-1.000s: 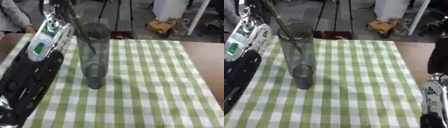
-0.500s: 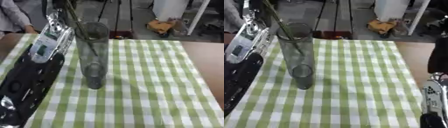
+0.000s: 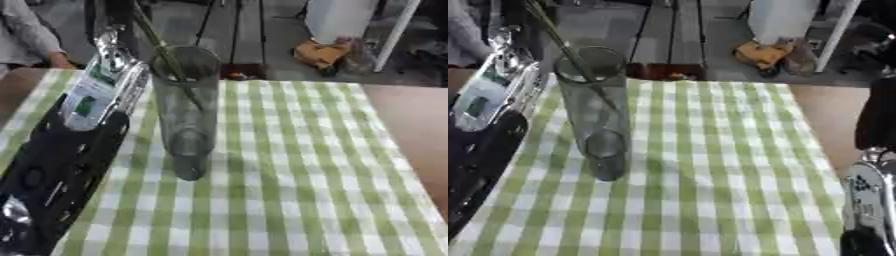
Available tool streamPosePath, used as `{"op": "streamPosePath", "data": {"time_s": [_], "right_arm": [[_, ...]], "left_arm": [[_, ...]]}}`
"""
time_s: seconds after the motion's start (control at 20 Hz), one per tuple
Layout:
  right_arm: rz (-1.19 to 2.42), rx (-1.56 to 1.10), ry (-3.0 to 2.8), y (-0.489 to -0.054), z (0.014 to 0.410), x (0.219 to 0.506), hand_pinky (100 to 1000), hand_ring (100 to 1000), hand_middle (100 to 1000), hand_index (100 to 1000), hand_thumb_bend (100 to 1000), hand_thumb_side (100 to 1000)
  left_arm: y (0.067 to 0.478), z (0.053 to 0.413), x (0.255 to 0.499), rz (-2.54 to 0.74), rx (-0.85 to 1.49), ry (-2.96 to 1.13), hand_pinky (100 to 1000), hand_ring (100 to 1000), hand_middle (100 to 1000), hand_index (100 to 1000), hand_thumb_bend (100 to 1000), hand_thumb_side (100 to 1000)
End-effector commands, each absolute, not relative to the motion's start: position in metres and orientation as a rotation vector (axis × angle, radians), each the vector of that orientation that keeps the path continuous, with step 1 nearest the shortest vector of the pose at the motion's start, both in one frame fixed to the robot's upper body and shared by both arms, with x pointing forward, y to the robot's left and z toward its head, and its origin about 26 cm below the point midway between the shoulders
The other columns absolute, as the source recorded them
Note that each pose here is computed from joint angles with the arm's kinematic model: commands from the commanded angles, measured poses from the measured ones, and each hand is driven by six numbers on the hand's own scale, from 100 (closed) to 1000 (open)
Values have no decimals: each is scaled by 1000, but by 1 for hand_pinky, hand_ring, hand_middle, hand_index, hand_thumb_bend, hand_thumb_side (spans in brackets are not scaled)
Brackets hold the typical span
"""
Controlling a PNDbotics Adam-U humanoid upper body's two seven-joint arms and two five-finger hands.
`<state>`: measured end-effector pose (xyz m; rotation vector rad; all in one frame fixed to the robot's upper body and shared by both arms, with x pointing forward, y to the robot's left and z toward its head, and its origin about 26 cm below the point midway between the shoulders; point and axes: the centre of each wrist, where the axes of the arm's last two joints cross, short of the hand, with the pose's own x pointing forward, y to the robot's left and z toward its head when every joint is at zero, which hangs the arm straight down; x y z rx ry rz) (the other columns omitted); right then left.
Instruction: Arrange flowers into the vase.
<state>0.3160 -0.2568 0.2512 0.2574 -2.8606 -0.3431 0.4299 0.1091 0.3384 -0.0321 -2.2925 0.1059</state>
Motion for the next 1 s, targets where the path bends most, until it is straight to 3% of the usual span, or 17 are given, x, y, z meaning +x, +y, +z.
{"op": "streamPosePath", "data": {"time_s": [0.05,0.4,0.75,1.0], "right_arm": [[-345,250,-2888,-258,258,313,601,728,644,735,100,865],[-357,242,-2883,-258,258,313,611,729,643,734,100,860],[-366,237,-2881,-259,257,313,611,728,643,733,100,856],[-371,236,-2881,-259,257,313,610,728,642,733,100,856]], "left_arm": [[106,353,425,53,-9,-2345,101,353,162,129,100,724],[106,348,427,-1,54,-2330,109,384,202,158,100,754],[105,344,428,-31,101,-2320,131,426,257,242,100,792],[106,341,429,-57,137,-2324,127,430,259,244,100,768]]}}
